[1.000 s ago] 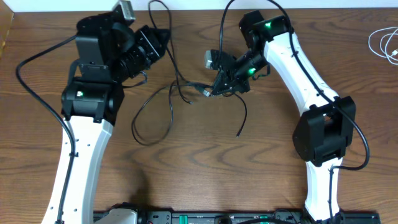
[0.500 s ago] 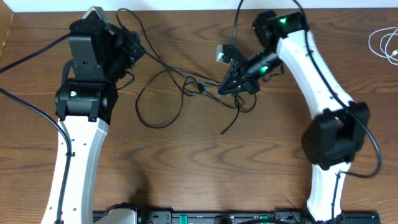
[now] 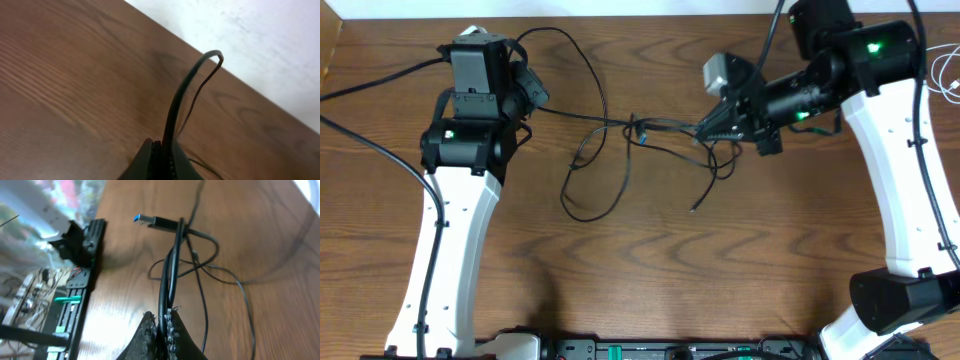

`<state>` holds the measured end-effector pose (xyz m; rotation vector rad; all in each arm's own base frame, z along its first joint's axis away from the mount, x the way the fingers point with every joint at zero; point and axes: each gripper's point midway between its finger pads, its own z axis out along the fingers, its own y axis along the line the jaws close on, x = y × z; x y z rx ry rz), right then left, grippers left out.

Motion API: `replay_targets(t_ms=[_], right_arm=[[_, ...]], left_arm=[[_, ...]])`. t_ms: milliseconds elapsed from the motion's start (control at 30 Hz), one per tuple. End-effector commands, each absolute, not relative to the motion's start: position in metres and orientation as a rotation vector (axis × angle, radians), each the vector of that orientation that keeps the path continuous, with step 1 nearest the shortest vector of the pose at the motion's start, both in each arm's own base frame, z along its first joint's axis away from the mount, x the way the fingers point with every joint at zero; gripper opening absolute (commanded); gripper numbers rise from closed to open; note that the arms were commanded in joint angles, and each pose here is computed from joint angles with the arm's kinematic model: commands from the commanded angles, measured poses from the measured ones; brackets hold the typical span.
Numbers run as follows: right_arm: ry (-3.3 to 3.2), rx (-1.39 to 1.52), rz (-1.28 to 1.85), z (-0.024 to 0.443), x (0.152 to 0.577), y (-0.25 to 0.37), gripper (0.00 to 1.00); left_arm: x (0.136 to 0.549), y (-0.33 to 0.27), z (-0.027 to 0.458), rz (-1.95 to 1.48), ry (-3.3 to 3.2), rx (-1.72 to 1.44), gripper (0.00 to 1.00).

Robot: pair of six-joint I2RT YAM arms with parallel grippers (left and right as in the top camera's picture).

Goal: Untangle cables
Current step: 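Reach the right gripper to the lifted cables and grasp a black cable, then pull the grasped black cable up and right with the right gripper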

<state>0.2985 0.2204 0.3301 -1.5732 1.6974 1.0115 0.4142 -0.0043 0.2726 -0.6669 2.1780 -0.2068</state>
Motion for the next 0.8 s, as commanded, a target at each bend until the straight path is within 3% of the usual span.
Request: replay_targets(t_ms=[0,300,567,767], right_arm=[[1.778,-1.401,1.053,0.345,0.311,0.202,0.01],[1.798,-1.269,1.149,0.358,0.319,0.202,0.01],[2.029,-1.294,1.094,0.318,0.322,0.218,0.05],[2.154,-1.19,1.184,0.302,0.33,0.225,0.05]], left_arm=[[0.414,0.008,0.269,-0.105,2.196,-0.645,0.07],[0.403,-0.012,0.254,-0.212,2.307,-0.605,0.08],[0.386,-0.072,0.228,-0.612,2.498,-0.491,0.07],[0.377,-0.093,0.205,-0.723,2.613,-0.48,0.07]])
